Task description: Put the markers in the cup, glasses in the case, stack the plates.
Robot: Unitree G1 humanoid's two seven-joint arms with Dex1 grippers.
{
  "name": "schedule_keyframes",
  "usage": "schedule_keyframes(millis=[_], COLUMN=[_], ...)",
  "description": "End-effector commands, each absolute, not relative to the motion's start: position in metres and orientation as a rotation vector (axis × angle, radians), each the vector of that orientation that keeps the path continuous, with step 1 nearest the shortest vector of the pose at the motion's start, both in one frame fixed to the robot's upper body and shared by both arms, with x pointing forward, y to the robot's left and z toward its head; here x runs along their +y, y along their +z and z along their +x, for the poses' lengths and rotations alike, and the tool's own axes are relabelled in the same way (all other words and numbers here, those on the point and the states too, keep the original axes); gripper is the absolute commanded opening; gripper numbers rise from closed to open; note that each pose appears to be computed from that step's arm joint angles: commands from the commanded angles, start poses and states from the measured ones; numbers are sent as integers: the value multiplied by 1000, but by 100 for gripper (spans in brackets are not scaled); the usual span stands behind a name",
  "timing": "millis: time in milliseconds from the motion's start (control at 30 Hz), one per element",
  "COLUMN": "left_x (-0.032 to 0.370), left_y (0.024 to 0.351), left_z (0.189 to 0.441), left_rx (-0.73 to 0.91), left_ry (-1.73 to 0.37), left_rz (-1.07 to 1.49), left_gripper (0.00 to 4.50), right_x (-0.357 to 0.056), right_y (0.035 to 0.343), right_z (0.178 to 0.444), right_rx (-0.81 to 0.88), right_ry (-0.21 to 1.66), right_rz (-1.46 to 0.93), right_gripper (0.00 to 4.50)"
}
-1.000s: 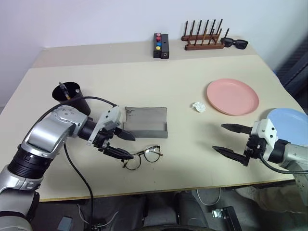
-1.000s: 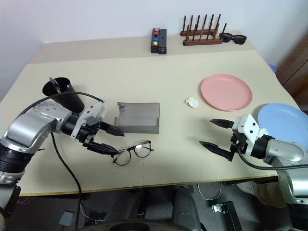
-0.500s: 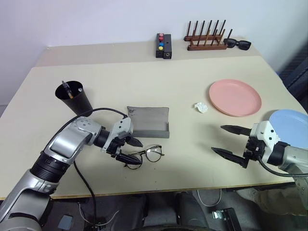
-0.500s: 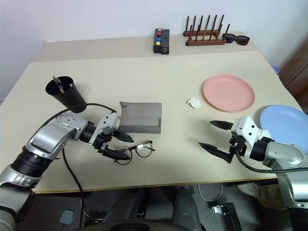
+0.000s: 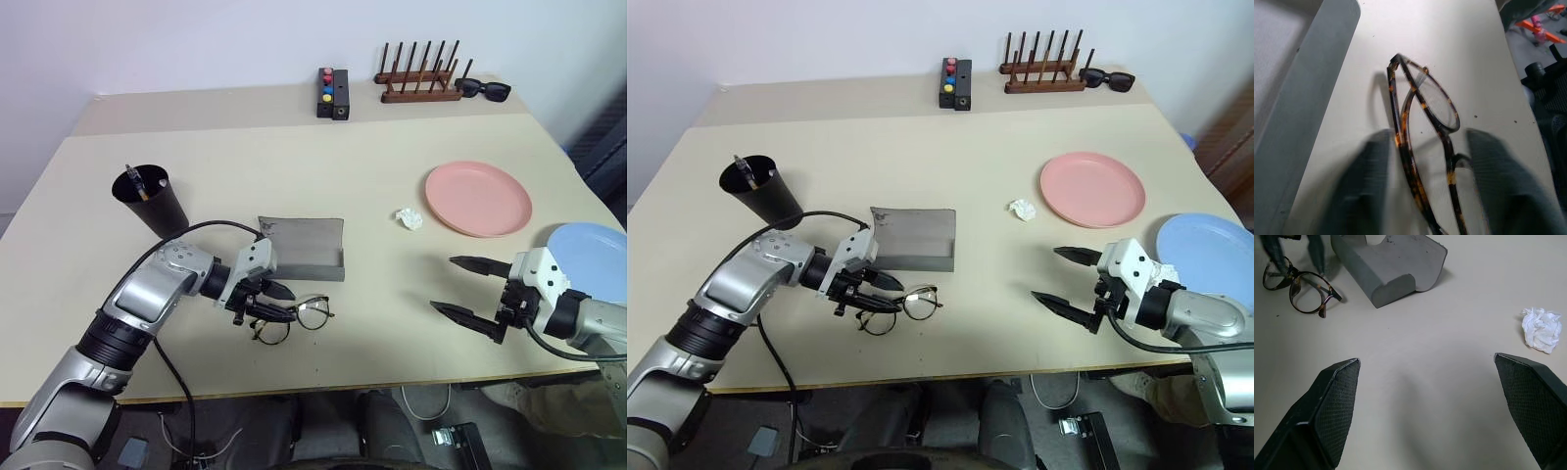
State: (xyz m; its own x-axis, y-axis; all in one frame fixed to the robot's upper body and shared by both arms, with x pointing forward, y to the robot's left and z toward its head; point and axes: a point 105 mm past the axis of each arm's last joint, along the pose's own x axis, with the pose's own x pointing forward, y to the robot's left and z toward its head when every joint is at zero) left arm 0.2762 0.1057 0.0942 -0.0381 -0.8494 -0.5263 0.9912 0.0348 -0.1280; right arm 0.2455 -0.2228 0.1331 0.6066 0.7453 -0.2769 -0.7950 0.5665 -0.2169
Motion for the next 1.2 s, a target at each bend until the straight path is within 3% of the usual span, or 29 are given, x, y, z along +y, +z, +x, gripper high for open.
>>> schedule_keyframes(millis=[33, 67, 433, 733, 933, 1200], left_x=[108, 109, 112, 108, 103, 111], left_y=[95, 95, 110, 167, 192, 193], left_z=[275, 275, 278, 289, 325, 361], left_rx=[534, 535, 476, 160, 135, 172], left_ry=[-1541, -1541, -1572, -1654, -1580, -1509], left_rz=[368, 371, 405, 601, 620, 709], left_gripper=[34, 5, 5, 5, 5, 5], right_x=[-224, -224, -225, -225, -220, -217], right_y=[149, 149, 147, 146, 146, 146], right_z=[245, 245, 247, 249, 253, 254], right_rx=[106, 105, 104, 99, 87, 78], right_ry=[897, 896, 884, 879, 892, 894], right_rz=[-369, -369, -371, -368, -364, -359], right_gripper=[450, 450, 450, 450, 450, 450])
